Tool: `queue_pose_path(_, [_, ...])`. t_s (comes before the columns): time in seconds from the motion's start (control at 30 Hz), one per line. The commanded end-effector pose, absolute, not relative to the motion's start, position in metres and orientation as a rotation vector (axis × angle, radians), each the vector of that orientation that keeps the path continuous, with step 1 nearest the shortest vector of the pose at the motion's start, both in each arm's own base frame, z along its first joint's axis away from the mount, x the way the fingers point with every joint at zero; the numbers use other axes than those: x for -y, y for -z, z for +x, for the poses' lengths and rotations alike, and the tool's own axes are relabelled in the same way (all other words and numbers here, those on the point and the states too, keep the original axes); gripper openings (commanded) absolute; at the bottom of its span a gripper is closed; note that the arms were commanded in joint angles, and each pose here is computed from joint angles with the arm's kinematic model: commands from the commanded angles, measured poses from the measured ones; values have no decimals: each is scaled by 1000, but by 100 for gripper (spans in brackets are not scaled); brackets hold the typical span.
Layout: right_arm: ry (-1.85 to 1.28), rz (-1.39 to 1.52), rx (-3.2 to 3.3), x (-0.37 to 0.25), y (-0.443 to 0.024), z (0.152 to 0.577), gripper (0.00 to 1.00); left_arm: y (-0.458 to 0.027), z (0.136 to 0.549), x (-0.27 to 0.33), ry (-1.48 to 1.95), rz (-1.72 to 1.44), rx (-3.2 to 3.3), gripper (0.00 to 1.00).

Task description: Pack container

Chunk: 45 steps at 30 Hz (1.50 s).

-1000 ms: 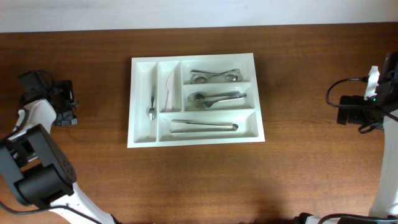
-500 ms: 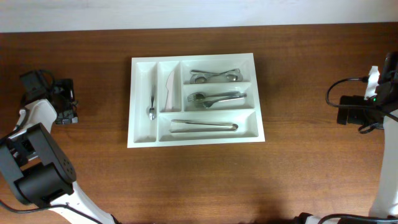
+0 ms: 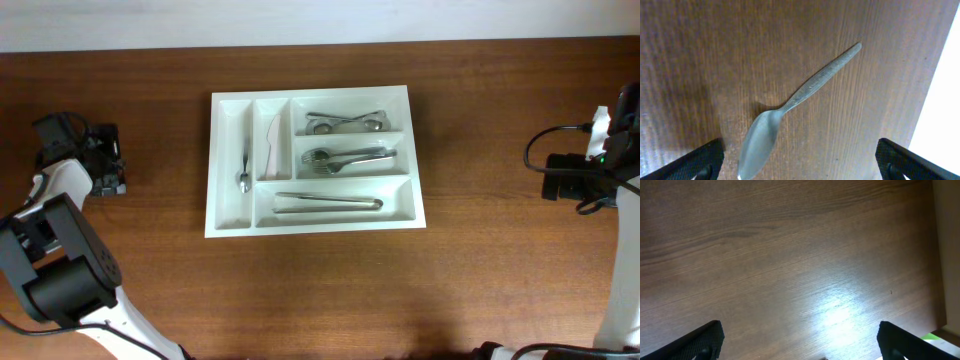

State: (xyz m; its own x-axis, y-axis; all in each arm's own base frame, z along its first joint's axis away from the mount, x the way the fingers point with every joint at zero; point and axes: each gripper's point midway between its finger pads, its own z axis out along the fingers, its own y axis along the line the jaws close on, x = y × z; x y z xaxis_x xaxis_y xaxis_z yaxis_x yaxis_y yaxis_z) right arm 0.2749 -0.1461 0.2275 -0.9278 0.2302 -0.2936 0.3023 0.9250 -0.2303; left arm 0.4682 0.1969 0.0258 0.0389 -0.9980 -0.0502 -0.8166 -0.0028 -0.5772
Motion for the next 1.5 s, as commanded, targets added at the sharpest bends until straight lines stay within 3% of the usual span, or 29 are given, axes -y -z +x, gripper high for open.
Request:
queue_pose_path(0.0, [423,419,-2800,149,-234,271,99,-5,467,-193,534,-1881,-1871,100])
queue_pose_path(0.17, [423,419,-2800,149,-234,271,99,-8,471,-195,546,-1860,-1857,99])
queue_pose_path(0.5, [423,419,-2800,149,-234,271,99,-7,470,-190,571,-1867,-1873,89])
queue_pose_path(0.57, [423,419,-2800,149,-234,271,99,-7,470,-189,571,-1869,-1874,80])
queue_pose_path(0.67, [423,419,-2800,149,-234,271,99,-7,470,-189,572,-1870,-1875,57])
queue_pose_path(0.77, [423,419,-2800,149,-234,271,99,-7,470,-189,576,-1869,-1876,47])
queue_pose_path(1.47, [423,419,-2800,149,-234,271,99,-7,471,-187,595,-1867,-1880,11])
